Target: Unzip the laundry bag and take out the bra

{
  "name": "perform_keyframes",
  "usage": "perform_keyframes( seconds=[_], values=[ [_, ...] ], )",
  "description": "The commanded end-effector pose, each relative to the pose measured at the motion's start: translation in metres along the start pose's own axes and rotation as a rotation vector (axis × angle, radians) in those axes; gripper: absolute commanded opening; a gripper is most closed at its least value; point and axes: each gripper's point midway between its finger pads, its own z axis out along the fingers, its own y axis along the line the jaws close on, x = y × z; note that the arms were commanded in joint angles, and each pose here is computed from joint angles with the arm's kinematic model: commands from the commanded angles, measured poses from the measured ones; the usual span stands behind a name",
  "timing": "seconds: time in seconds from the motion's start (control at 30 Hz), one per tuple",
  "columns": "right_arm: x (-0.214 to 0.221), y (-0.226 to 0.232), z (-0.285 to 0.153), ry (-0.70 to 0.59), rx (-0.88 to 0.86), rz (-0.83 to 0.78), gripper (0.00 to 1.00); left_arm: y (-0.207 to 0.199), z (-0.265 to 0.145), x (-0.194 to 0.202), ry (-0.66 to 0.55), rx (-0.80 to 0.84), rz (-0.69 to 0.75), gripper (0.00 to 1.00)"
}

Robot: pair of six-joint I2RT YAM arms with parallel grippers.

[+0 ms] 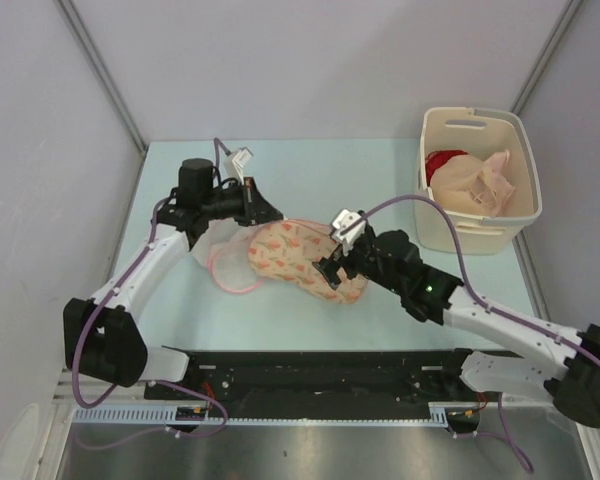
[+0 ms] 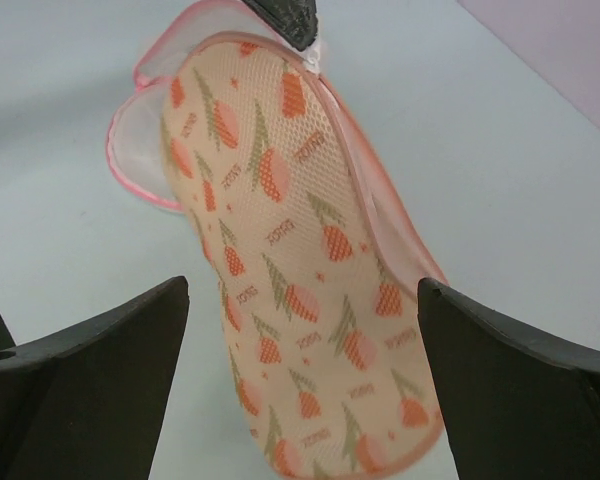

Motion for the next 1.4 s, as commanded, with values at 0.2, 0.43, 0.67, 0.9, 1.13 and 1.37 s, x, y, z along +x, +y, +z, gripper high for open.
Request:
perform_keyframes(
  seconds=[0.2, 0.43, 0.67, 0.9, 1.13, 1.37],
  values=[
    [-0.053, -0.003, 0.063, -0.158, -0.198, -0.007, 1.00, -0.023, -0.014, -0.017, -0.046, 0.018, 0.103, 0.00],
    [-0.050, 0.008, 0.087, -0.156, -0.329, 0.024, 0.97, -0.033, -0.013, -0.018, -0.058, 0.037, 0.119, 0.00],
    [-0.035, 0.017, 0.096, -0.125, -0.375, 0.047, 0.36, -0.040, -0.014, -0.026, -0.072, 0.053, 0.123, 0.00],
    [-0.033, -0.016, 0.092, -0.096, -0.187, 0.036, 0.00, -0.048, -0.020, -0.034, -0.093, 0.049, 0.144, 0.01],
    [-0.038, -0.053, 0.043, -0.164, 0.068, 0.066, 0.00, -0.016, -0.032, -0.027, -0.102, -0.031, 0.097, 0.00],
    [-0.015, -0.074, -0.026, -0.257, 0.352, 0.189, 0.00, 0.001, -0.025, -0.002, -0.079, 0.004, 0.009, 0.00]
  ],
)
